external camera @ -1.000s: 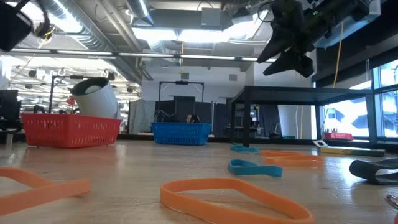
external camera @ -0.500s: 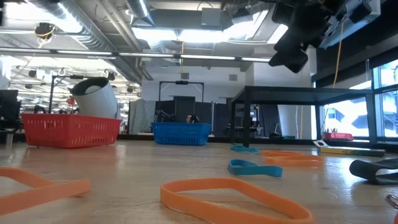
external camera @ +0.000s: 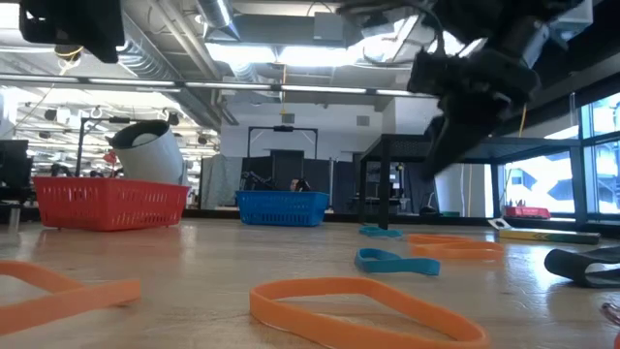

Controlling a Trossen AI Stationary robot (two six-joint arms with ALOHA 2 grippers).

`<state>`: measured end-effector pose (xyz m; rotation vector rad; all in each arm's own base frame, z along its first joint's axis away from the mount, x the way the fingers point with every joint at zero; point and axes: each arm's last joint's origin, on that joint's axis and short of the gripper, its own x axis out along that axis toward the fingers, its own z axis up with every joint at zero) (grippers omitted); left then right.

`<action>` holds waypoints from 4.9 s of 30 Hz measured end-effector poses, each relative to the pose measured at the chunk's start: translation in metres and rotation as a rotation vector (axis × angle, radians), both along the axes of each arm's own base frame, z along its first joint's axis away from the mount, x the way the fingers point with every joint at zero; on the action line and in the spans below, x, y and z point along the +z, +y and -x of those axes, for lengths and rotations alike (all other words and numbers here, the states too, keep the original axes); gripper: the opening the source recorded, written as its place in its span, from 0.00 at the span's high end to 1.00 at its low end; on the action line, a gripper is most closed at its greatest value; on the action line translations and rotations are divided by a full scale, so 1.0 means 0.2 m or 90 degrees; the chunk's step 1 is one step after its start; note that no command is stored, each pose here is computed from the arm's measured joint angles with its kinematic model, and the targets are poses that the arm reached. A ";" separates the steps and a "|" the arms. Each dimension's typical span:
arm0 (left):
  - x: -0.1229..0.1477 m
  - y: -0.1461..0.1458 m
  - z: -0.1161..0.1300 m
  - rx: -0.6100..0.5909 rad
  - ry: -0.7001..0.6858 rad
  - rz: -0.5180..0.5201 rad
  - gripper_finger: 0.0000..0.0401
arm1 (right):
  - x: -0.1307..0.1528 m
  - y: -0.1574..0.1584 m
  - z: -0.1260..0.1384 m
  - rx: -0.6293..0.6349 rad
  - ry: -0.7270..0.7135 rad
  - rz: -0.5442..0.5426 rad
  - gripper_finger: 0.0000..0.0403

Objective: Pick & Place Office Desk Supplies
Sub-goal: Put the orange rubber band into the blue bin

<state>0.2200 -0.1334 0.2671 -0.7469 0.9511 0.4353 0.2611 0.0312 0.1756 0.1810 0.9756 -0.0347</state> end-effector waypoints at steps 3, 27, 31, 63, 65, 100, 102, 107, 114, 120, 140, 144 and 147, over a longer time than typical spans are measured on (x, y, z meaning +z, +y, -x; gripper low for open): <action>0.00 0.00 0.00 0.011 -0.014 -0.018 0.79 | -0.07 0.01 -0.02 0.027 0.037 -0.019 0.52; 0.01 0.02 -0.01 0.062 -0.065 -0.092 0.81 | -0.28 0.14 -0.03 0.124 0.131 0.086 0.77; 0.01 0.02 -0.01 0.062 -0.065 -0.093 0.81 | -0.28 0.14 -0.03 0.105 0.130 0.079 0.93; 0.16 0.26 -0.28 -0.163 -0.210 -0.502 0.52 | 0.51 0.02 -0.38 0.105 -0.205 0.004 0.99; 0.18 0.27 -0.30 -0.204 -0.223 -0.525 0.51 | 0.56 0.02 -0.40 0.127 -0.227 -0.022 0.99; 0.22 0.35 -0.36 -0.155 -0.306 -0.415 1.00 | 0.76 -0.05 -0.42 0.084 -0.264 -0.062 0.80; 0.20 0.35 -0.35 -0.129 -0.300 -0.374 1.00 | 0.75 -0.08 -0.41 0.068 -0.241 -0.065 0.75; 0.14 0.36 -0.31 -0.059 -0.223 -0.291 0.99 | 0.78 -0.13 -0.34 0.050 -0.214 -0.061 0.60; 0.07 0.39 -0.24 0.036 -0.117 -0.275 0.99 | 0.92 -0.16 -0.16 0.038 -0.218 -0.056 0.50; 0.07 0.49 -0.25 0.134 -0.118 -0.348 0.99 | 1.05 -0.16 0.06 0.030 -0.240 -0.063 0.50; -0.22 1.22 -0.52 0.296 -0.060 -0.408 0.99 | 1.17 -0.15 0.40 -0.037 -0.232 -0.122 0.49; -0.34 1.31 -0.54 0.327 -0.020 -0.395 0.99 | 1.16 -0.15 0.39 -0.042 -0.227 -0.118 0.49; -0.41 1.34 -0.54 0.338 -0.003 -0.371 0.99 | 1.16 -0.16 0.39 -0.061 -0.225 -0.099 0.49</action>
